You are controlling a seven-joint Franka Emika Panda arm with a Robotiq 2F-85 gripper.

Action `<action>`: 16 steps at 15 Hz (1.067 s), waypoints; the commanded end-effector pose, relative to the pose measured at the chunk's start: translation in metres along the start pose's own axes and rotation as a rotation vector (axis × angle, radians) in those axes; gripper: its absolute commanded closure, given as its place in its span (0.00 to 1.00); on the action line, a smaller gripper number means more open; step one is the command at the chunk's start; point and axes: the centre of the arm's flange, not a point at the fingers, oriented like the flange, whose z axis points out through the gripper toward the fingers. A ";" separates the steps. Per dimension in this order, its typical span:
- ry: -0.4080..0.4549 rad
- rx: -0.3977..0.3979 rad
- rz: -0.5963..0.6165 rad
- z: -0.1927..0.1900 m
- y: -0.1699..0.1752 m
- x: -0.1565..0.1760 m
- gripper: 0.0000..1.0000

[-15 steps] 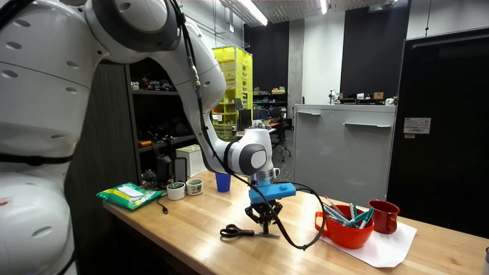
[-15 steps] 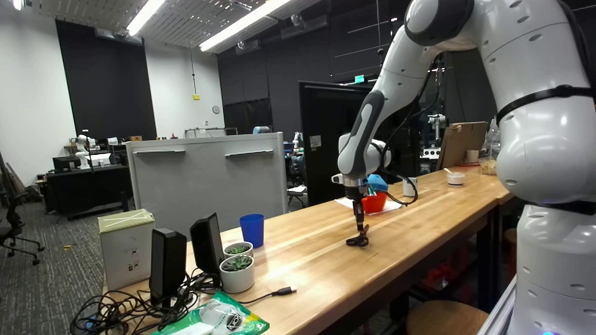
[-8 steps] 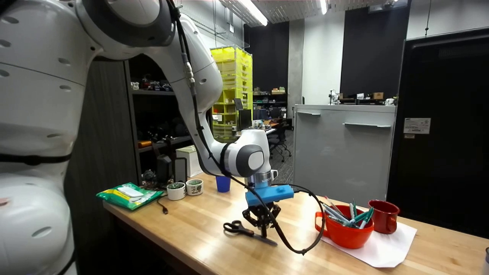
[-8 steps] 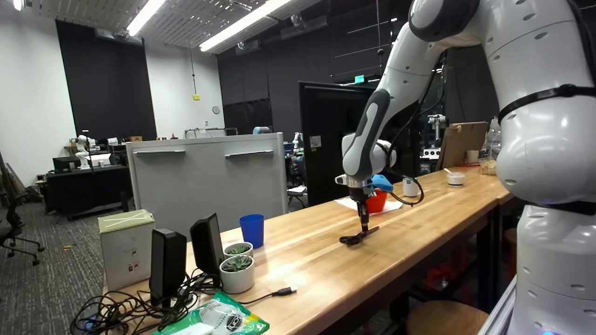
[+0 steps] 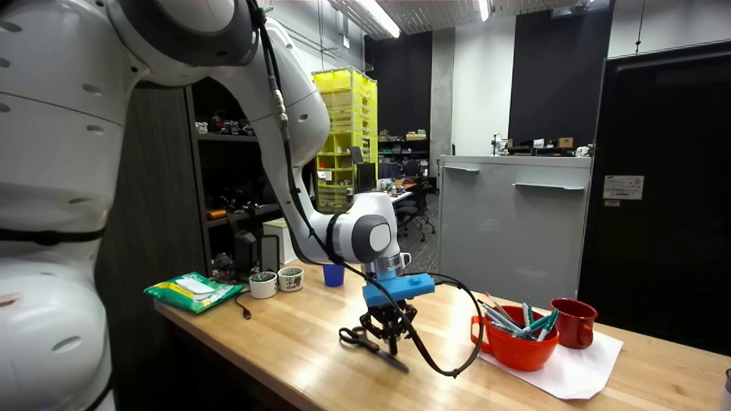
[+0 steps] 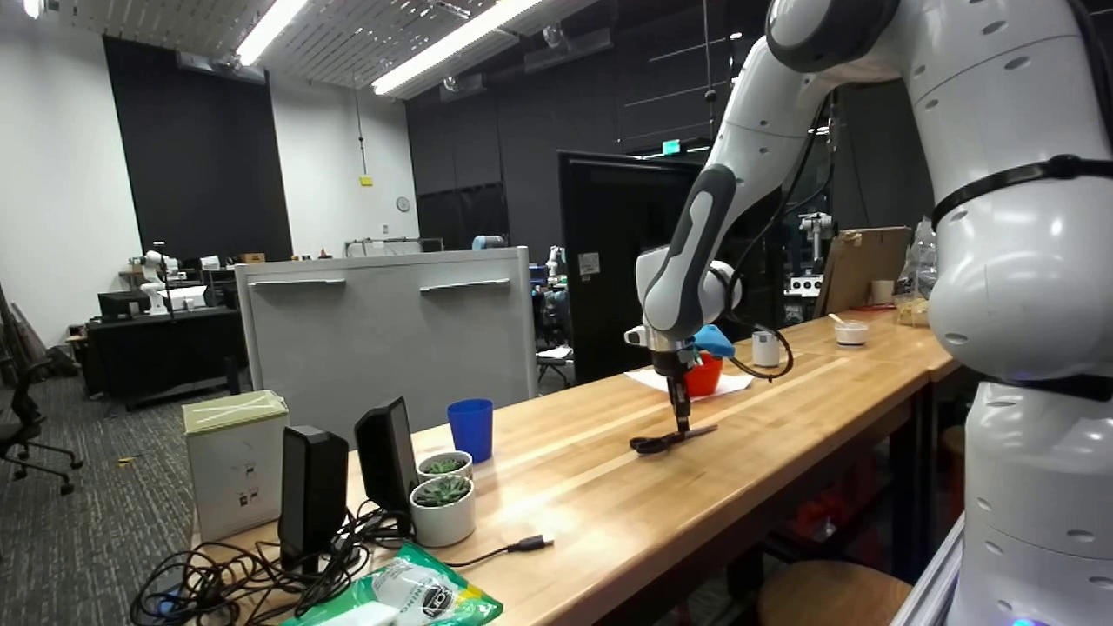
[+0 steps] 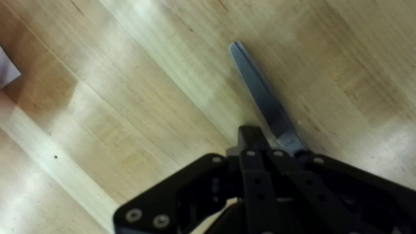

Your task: Move the black scissors forwards then rotate it clockwise.

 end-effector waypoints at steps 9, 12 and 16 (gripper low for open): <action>0.031 -0.203 -0.119 -0.089 -0.056 0.028 1.00; 0.099 -0.143 -0.205 -0.112 -0.087 0.029 0.74; 0.210 -0.067 -0.255 -0.133 -0.137 0.041 0.50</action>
